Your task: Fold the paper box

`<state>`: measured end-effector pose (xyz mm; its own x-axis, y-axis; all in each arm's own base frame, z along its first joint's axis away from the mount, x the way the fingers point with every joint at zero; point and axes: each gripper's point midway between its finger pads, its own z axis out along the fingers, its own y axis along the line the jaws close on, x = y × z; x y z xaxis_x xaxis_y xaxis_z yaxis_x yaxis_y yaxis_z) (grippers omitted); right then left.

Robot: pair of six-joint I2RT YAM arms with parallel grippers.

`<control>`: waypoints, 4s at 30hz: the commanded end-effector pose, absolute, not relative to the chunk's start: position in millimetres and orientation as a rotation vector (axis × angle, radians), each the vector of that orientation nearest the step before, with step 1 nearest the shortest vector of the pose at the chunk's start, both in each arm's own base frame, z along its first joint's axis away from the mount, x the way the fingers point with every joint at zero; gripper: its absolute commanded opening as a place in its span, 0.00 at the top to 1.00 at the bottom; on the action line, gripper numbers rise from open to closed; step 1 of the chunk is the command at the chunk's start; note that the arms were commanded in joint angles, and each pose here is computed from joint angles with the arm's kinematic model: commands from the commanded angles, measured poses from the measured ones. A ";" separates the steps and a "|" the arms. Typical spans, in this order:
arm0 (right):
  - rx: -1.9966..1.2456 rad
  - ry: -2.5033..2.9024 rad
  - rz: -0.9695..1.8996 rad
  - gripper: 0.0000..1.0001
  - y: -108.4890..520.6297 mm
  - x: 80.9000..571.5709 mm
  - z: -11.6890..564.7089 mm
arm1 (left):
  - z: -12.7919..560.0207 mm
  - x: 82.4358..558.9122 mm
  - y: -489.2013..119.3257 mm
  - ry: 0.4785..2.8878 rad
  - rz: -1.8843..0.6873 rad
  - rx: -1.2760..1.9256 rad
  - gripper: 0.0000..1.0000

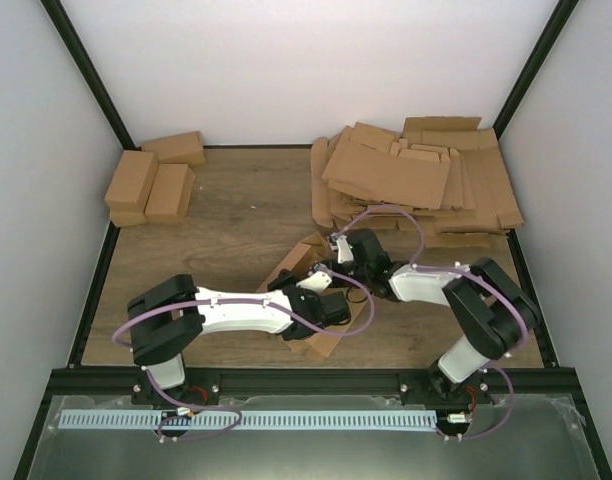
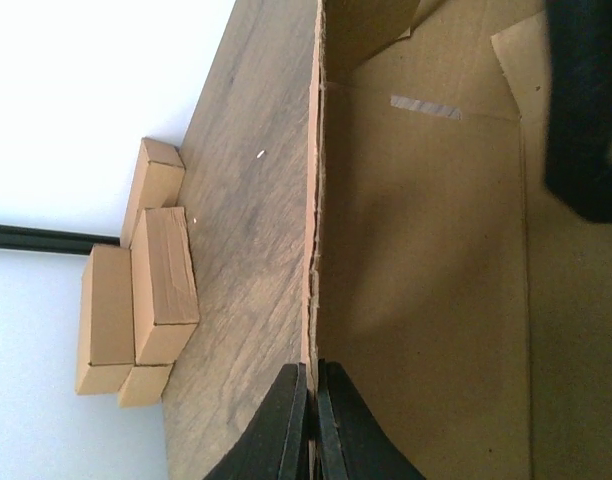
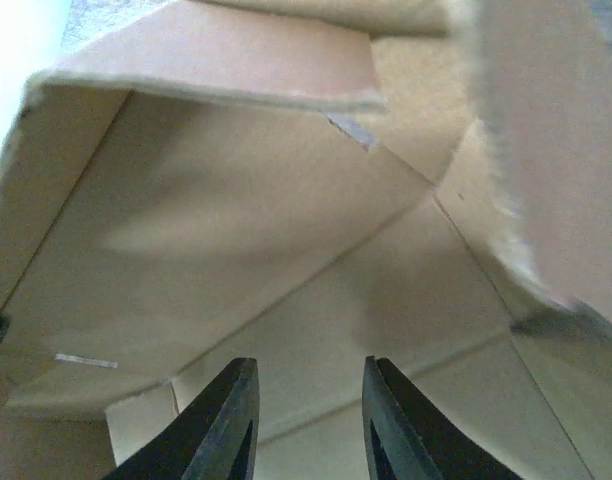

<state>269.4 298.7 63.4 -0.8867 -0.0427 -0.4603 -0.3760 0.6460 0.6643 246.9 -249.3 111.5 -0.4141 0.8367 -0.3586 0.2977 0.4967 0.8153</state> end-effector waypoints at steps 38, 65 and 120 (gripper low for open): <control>-0.318 2.111 0.523 0.74 256.0 345.8 93.4 | 120.5 246.6 -251.9 1.914 0.854 0.898 0.96; -0.155 2.335 0.619 0.99 246.7 304.5 99.6 | 128.5 250.6 -250.1 1.943 0.818 0.851 0.96; -0.240 2.153 0.633 0.99 240.2 244.6 54.1 | 175.5 252.6 -265.4 2.555 -0.790 0.393 0.23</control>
